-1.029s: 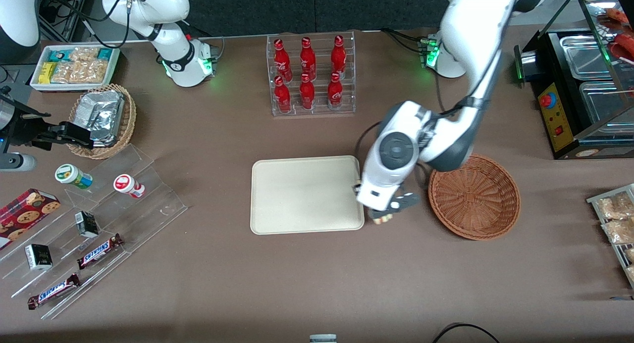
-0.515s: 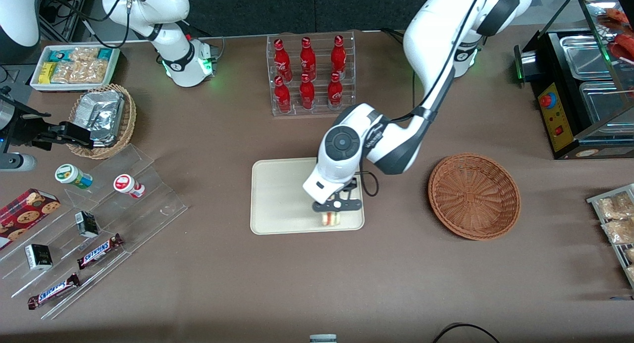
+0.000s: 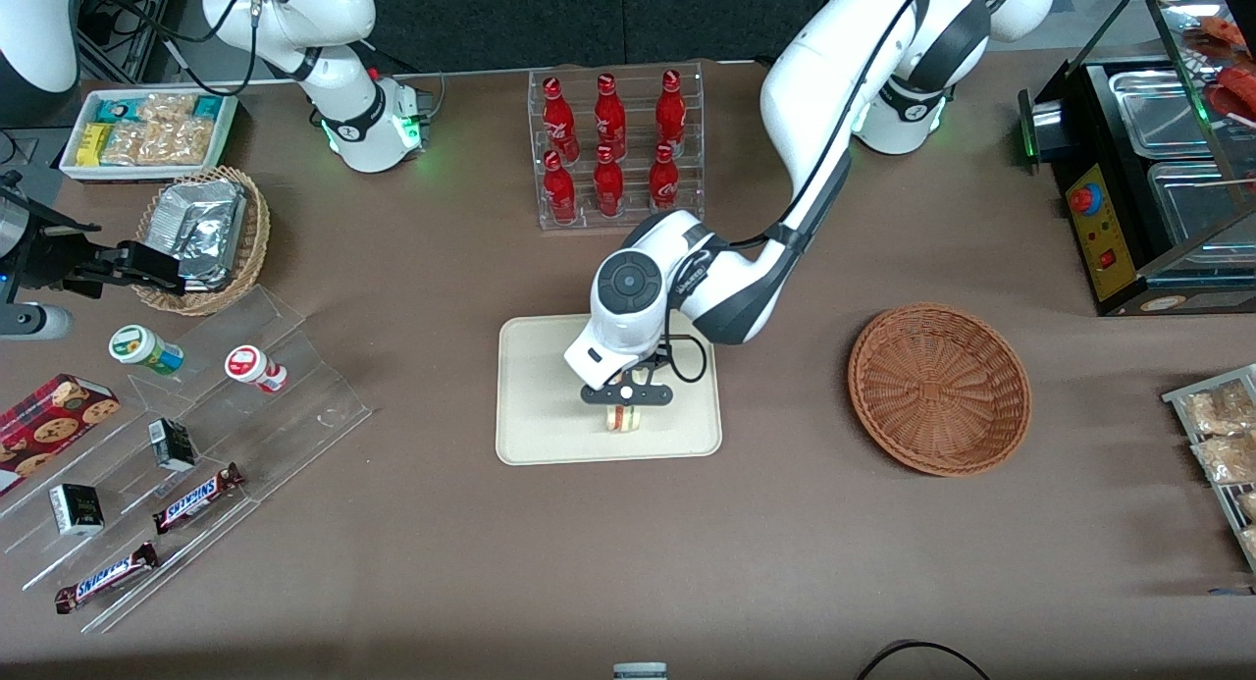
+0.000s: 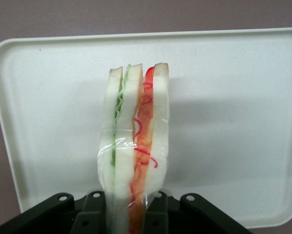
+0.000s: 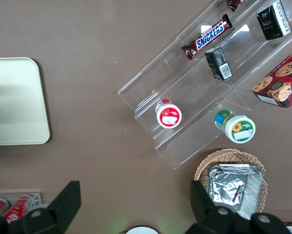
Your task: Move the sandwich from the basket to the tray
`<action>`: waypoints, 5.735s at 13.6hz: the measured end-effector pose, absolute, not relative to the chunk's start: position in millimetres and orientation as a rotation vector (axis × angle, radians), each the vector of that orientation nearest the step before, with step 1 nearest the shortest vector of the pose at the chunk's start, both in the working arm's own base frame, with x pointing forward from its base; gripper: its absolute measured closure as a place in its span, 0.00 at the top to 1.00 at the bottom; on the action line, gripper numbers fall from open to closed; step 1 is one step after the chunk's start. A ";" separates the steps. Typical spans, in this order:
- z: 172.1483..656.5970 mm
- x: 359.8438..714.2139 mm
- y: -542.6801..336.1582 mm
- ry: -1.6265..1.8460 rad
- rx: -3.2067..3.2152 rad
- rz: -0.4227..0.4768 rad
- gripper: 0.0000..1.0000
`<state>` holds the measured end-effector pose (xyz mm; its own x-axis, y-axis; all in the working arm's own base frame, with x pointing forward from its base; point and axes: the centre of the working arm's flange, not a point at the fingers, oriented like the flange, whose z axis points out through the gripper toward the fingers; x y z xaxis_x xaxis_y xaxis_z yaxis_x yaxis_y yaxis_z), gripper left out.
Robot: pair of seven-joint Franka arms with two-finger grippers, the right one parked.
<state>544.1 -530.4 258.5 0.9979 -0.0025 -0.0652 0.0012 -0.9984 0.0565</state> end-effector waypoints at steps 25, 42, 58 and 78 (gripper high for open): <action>290.2 575.8 -518.0 0.185 3.080 -0.080 1.00; 368.8 579.6 -138.8 -0.347 3.107 -0.243 1.00; 610.0 536.9 -56.3 -0.075 3.141 0.016 1.00; 620.8 535.2 -82.6 -0.078 3.135 0.004 1.00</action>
<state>535.2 -82.6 620.8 0.9988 -0.0499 0.0026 -0.0499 -0.9987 0.0054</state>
